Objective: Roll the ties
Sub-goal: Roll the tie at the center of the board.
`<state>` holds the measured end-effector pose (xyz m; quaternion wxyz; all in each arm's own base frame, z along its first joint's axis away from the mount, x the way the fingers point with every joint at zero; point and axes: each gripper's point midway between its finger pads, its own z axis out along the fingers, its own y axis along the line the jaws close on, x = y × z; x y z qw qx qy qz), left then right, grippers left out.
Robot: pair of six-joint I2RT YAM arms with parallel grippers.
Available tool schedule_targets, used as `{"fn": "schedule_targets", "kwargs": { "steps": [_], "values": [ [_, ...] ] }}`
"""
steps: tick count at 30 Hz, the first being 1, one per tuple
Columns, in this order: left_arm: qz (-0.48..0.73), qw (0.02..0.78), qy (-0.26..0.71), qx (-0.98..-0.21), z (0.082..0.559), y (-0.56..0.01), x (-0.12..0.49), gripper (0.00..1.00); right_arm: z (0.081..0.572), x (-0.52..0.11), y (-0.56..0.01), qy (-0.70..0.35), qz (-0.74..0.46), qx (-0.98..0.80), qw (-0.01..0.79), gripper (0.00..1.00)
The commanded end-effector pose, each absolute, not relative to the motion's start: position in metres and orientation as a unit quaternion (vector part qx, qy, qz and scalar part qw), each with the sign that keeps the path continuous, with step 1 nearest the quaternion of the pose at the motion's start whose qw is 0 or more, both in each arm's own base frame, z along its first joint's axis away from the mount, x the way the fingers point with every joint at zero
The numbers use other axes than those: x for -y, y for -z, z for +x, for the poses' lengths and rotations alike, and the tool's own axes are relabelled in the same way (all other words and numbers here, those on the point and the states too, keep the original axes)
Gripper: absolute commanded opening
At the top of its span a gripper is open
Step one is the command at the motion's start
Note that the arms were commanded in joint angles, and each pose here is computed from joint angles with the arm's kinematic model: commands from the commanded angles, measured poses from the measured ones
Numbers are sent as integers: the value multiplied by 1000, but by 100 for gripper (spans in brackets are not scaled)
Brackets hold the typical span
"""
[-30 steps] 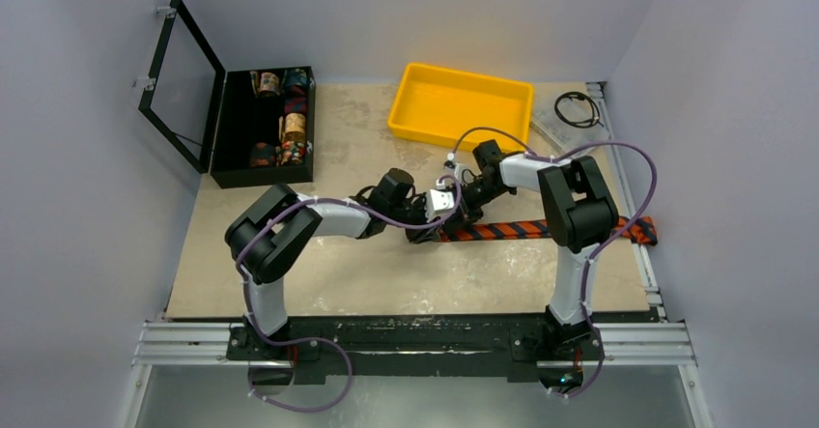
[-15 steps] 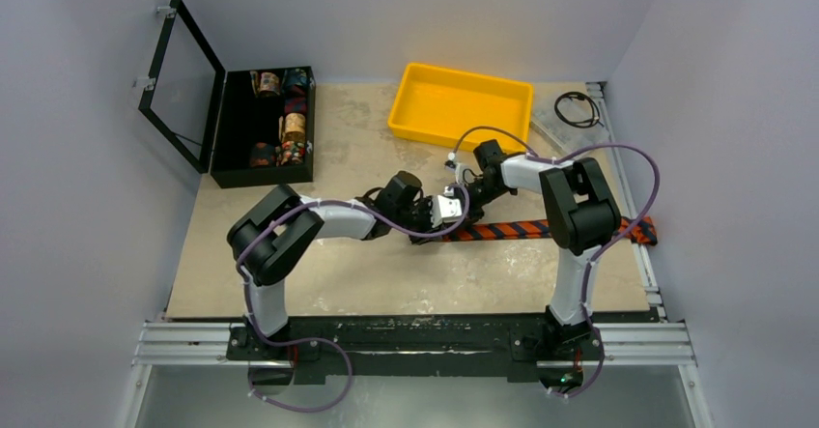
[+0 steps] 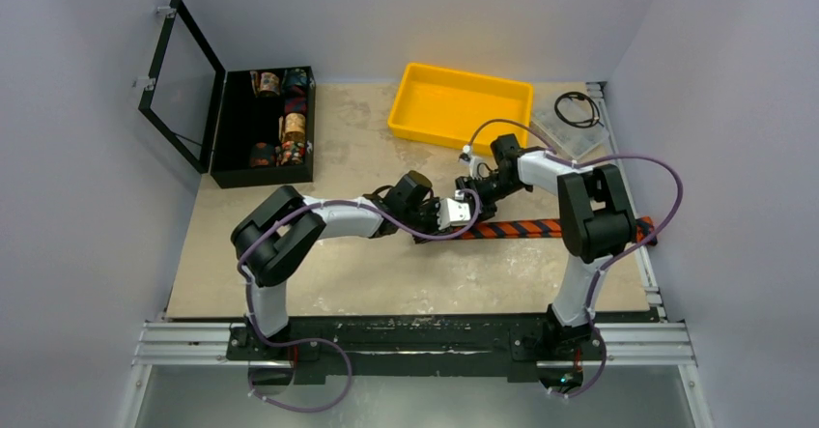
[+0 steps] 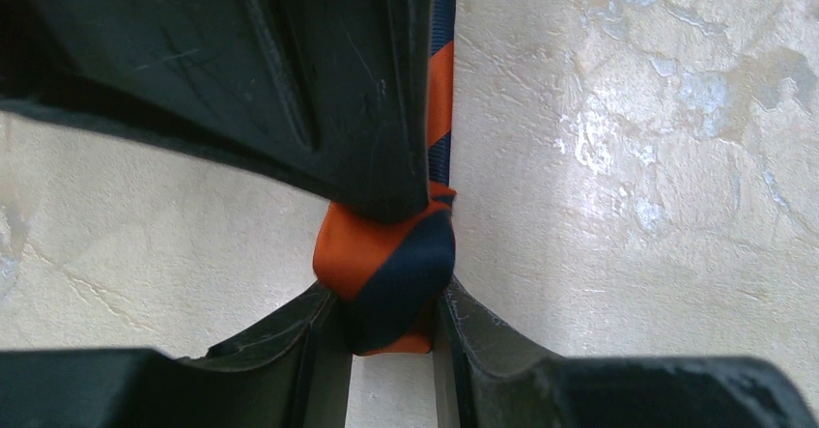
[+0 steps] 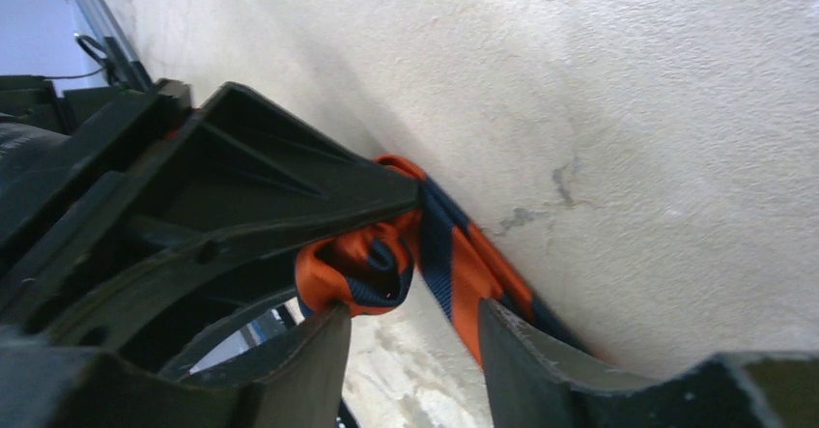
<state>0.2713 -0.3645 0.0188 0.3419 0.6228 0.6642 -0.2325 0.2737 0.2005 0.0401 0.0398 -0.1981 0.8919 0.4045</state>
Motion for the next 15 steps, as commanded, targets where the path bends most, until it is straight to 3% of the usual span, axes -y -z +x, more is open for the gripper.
{"fn": "schedule_targets", "kwargs": {
  "steps": [1,8,15],
  "values": [
    [642,222,167,-715,249,44,312,26,271,-217,-71,-454,-190,-869,50,56],
    [644,220,163,-714,251,44,313,26,273,-227,-70,-483,-173,-858,31,58],
    [645,217,164,-714,250,44,312,26,255,-225,-73,-497,-173,-850,2,50]
  ]
}}
